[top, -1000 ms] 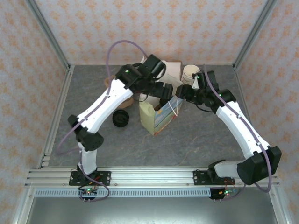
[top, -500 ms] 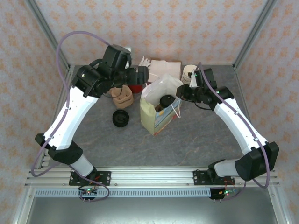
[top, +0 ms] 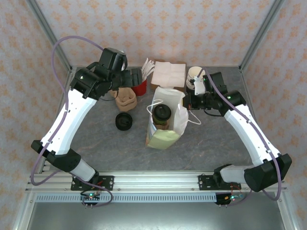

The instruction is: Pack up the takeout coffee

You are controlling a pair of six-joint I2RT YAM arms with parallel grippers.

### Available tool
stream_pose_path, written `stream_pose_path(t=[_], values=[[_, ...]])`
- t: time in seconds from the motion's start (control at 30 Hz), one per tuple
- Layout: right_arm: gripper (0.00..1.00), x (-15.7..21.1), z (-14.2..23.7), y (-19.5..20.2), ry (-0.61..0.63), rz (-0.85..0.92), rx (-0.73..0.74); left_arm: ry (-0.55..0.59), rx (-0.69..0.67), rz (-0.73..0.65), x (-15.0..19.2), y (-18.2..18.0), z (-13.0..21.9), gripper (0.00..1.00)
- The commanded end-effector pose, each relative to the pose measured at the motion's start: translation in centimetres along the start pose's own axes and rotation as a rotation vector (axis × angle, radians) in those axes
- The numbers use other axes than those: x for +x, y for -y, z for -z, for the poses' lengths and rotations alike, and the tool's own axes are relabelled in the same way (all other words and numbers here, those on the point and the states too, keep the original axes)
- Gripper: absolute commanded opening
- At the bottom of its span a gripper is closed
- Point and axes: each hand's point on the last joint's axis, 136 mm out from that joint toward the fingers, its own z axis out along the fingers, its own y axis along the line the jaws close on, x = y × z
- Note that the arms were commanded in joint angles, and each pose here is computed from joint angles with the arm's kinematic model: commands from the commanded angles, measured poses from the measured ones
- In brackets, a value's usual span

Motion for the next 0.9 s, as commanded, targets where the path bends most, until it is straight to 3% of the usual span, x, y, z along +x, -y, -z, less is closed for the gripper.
stream_pose_path(t=[0.0,0.43,0.73,0.87], values=[[0.03,0.1,1.4,-1.7,-0.015,0.053,-0.051,0.007,0.03,0.02,-0.6,0.7,-0.7,0.9],[0.07,-0.1,0.9,-1.4,-0.029,0.058,-0.034,-0.061,0.024,0.062,0.3,1.5,-4.5,0.9],[0.22,-2.6,-0.1,-0.6,0.019,-0.034,0.002,-0.046,-0.142,0.117,-1.5,-1.2,-8.7,0.88],[0.3,-3.2,0.0,-0.8,0.048,-0.053,-0.013,-0.05,-0.175,0.069,-2.1,-2.0,-10.6,0.86]])
